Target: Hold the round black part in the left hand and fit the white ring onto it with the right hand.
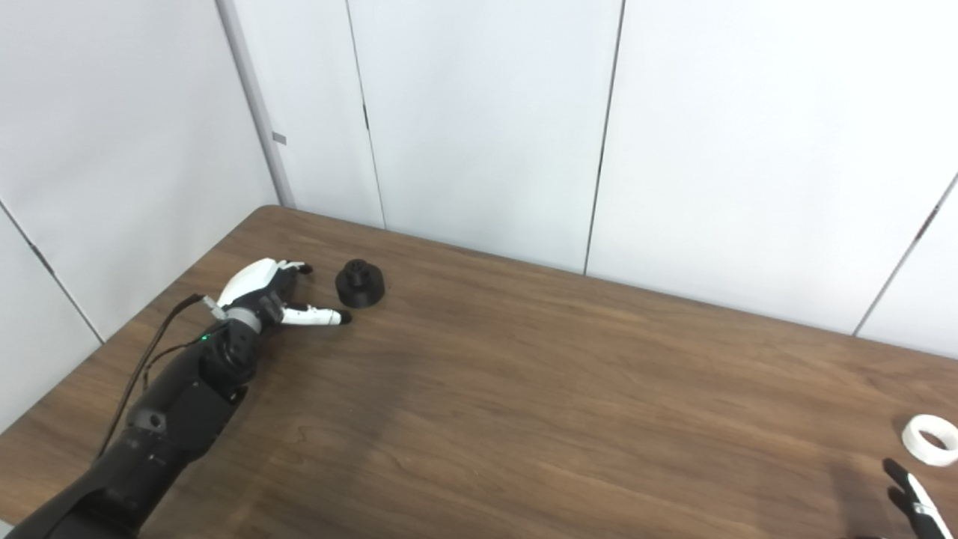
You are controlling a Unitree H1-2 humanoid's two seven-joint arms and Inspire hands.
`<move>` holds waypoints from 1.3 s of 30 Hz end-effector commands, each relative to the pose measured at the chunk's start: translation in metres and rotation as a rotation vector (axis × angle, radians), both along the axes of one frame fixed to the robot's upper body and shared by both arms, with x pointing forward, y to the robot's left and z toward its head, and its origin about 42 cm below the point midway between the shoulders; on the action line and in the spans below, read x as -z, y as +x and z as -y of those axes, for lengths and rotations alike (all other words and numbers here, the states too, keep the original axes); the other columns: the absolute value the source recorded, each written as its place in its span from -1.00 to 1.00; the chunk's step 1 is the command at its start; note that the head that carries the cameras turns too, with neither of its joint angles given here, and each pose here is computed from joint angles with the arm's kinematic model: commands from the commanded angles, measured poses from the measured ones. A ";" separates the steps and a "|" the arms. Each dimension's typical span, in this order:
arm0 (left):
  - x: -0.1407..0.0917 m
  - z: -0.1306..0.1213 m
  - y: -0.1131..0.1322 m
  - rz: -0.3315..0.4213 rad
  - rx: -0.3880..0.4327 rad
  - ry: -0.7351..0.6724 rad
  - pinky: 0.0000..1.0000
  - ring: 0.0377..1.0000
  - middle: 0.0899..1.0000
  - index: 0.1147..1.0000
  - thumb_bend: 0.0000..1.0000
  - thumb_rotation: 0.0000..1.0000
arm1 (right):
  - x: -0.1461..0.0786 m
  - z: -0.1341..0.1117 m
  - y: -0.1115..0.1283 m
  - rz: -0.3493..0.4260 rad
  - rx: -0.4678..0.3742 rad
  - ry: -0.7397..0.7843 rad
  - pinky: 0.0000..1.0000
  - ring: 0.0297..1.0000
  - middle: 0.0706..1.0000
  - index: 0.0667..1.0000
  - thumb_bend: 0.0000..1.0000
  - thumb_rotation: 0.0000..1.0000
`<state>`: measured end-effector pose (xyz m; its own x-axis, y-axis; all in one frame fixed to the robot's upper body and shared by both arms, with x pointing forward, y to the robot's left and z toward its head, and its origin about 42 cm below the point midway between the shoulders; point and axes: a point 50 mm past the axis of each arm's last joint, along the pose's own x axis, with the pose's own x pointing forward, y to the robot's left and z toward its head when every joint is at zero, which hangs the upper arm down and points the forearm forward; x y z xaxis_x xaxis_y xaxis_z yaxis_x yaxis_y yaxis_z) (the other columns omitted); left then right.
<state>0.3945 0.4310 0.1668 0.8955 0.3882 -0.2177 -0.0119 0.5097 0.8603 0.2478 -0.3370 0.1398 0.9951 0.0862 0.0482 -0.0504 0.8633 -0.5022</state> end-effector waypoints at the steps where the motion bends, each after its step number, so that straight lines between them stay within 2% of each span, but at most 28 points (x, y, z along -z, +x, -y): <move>1: -0.014 0.011 0.011 0.074 0.065 -0.010 1.00 1.00 1.00 0.72 1.00 -0.17 | 0.003 0.014 -0.007 -0.052 0.056 -0.033 0.62 0.92 0.97 0.88 0.10 0.26; 8: -0.011 0.030 0.009 0.166 0.178 -0.083 1.00 1.00 1.00 0.66 1.00 -0.42 | 0.003 0.012 -0.008 -0.053 0.051 -0.034 0.57 0.90 0.97 0.89 0.16 0.29; 10: -0.008 0.034 0.008 0.177 0.196 -0.108 1.00 1.00 1.00 0.69 1.00 -0.44 | 0.002 0.012 -0.009 -0.052 0.052 -0.033 0.55 0.90 0.97 0.88 0.18 0.30; 18: 0.002 0.042 0.009 0.189 0.236 -0.129 1.00 1.00 1.00 0.67 1.00 -0.50 | 0.001 0.011 -0.010 -0.049 0.053 -0.043 0.42 0.87 0.95 0.87 0.18 0.28; 25: 0.002 0.038 0.006 0.264 0.217 -0.096 1.00 1.00 1.00 0.42 0.98 -0.65 | 0.002 0.012 -0.010 -0.044 0.051 -0.040 0.34 0.84 0.92 0.84 0.26 0.32; 29: 0.002 0.035 0.004 0.286 0.207 -0.077 1.00 1.00 1.00 0.31 0.85 -0.69 | 0.002 0.011 -0.010 -0.045 0.055 -0.038 0.37 0.85 0.93 0.83 0.28 0.34; 32: 0.006 0.035 0.004 0.301 0.206 -0.072 1.00 1.00 0.93 0.14 0.74 -0.86 | 0.002 0.011 -0.011 -0.047 0.053 -0.038 0.37 0.85 0.94 0.84 0.29 0.35; 33: 0.007 0.035 0.004 0.303 0.204 -0.070 1.00 1.00 0.89 -0.03 0.33 -0.88 | 0.002 0.012 -0.011 -0.046 0.052 -0.038 0.36 0.85 0.93 0.84 0.26 0.33; 34: 0.009 0.034 0.004 0.303 0.203 -0.067 1.00 0.99 0.85 -0.09 0.19 -0.89 | 0.002 0.012 -0.011 -0.046 0.051 -0.038 0.35 0.85 0.93 0.84 0.25 0.32; 36: 0.011 0.035 0.004 0.296 0.198 -0.055 1.00 0.96 0.77 -0.15 0.07 -0.90 | 0.002 0.012 -0.012 -0.045 0.051 -0.039 0.32 0.83 0.93 0.83 0.24 0.31; 39: 0.015 0.035 0.004 0.283 0.199 -0.040 1.00 0.94 0.71 -0.17 0.04 -0.91 | 0.002 0.011 -0.012 -0.045 0.051 -0.038 0.32 0.84 0.93 0.83 0.28 0.33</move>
<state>0.3905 0.3917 0.1369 0.9795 0.2012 -0.0103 -0.1126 0.5891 0.8002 0.2433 -0.3376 0.1411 0.9959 0.0771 0.0468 -0.0426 0.8601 -0.5084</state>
